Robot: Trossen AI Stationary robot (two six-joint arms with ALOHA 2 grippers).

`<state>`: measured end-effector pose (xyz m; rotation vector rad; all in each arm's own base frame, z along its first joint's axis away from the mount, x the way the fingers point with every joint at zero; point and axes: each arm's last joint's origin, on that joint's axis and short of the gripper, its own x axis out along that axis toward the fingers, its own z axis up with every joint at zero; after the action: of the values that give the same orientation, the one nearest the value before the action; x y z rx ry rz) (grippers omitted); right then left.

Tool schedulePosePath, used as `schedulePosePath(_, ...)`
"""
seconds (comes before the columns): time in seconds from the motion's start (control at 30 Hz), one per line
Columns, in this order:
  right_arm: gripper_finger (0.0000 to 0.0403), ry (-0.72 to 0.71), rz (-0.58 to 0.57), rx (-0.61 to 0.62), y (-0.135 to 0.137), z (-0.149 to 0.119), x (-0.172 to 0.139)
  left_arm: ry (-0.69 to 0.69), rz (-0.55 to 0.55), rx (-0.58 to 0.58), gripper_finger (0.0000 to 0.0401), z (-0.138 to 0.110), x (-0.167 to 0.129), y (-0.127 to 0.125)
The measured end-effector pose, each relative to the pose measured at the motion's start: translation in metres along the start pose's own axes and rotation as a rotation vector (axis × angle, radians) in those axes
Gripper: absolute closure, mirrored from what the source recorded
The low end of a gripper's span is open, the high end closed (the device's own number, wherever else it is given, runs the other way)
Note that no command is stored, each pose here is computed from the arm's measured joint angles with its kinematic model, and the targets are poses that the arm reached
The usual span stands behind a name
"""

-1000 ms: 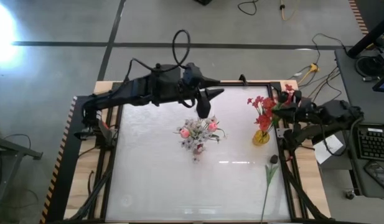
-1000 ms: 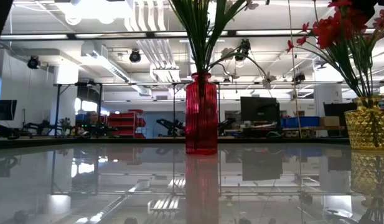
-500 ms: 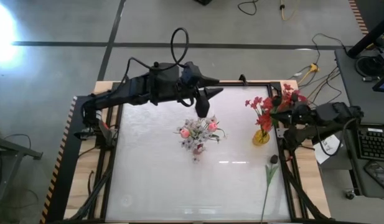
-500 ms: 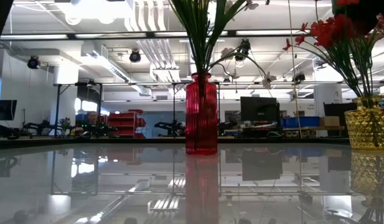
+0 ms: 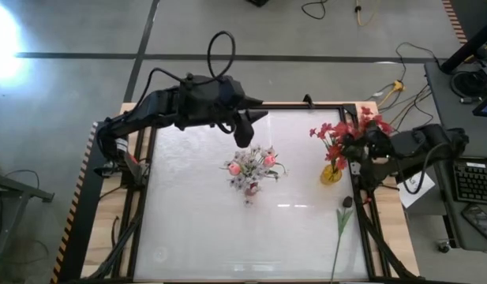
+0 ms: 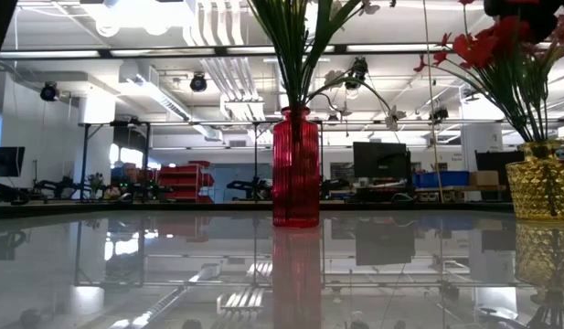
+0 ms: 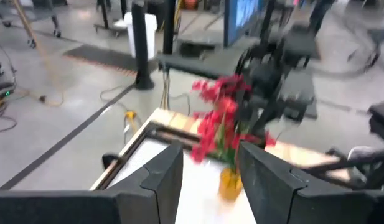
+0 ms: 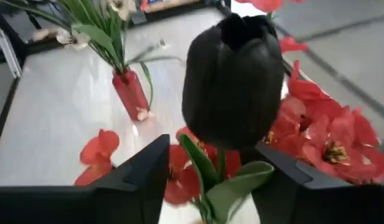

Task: Sort flowers into vase by color
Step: Put the left black flower into the yellow vase, then put the black flower into the yellow vase

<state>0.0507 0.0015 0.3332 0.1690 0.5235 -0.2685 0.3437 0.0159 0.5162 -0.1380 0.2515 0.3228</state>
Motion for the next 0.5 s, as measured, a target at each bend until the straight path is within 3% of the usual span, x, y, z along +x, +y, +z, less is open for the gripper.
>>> schedulePosePath(0.27,0.0165,0.277,-0.032,0.111,0.001,0.029,-0.028,0.138,0.025,0.064,0.0260,-0.013,-0.004,0.003)
schedulePosePath(0.5,0.0145,0.409,0.068,0.231,0.012,0.050,-0.035,0.191,0.027,0.149,0.0260,-0.016,-0.009,0.005)
